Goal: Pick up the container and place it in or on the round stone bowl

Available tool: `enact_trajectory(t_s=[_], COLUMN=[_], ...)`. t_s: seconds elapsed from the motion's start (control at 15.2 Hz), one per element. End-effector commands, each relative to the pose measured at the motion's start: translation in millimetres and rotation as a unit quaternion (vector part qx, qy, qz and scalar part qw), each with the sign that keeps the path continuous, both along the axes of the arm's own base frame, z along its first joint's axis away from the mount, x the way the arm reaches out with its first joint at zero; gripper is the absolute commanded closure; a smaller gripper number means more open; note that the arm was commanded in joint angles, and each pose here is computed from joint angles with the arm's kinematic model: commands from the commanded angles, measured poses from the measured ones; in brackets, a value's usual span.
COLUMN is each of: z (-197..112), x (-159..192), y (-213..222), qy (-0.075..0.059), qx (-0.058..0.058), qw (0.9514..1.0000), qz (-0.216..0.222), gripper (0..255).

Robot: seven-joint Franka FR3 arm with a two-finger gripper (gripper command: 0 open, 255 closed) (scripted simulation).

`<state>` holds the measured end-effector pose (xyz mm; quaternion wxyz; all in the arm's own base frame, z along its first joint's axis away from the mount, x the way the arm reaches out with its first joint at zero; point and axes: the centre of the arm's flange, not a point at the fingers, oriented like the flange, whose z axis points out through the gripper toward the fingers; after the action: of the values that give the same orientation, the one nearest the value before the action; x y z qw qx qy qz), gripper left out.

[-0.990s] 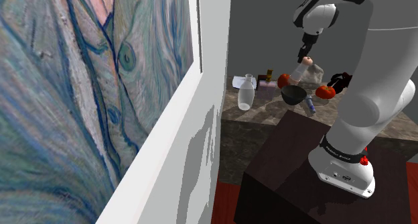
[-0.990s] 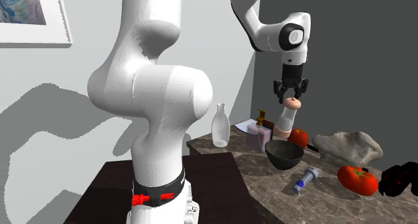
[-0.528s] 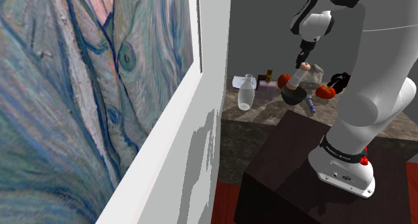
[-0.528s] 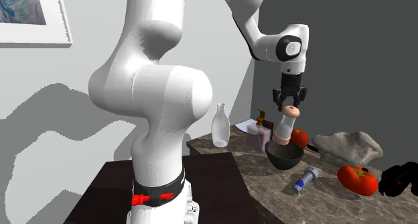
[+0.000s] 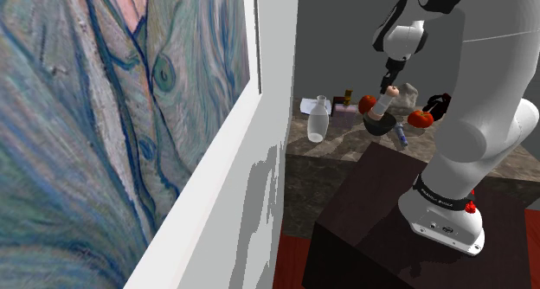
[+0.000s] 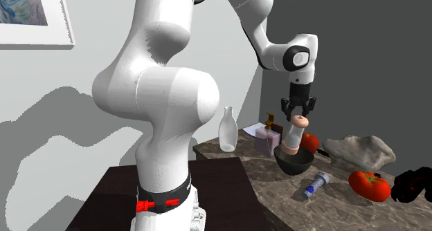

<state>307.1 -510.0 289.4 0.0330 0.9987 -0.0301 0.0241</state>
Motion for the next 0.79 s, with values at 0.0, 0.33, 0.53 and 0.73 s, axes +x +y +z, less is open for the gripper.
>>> enact_trajectory(t_s=[0.0, 0.33, 0.53, 0.73], z=[-0.3, -0.3, -0.3, 26.0], x=[-0.1, -0.1, -0.1, -1.3], y=[-0.1, -0.1, -0.2, 1.6], qy=[0.0, 0.0, 0.0, 0.0], qx=[0.0, 0.0, 0.0, 0.0], qw=[1.0, 1.0, 1.0, 1.0], qz=[0.0, 0.0, 0.0, 0.0], gripper=[255, 0, 0, 0])
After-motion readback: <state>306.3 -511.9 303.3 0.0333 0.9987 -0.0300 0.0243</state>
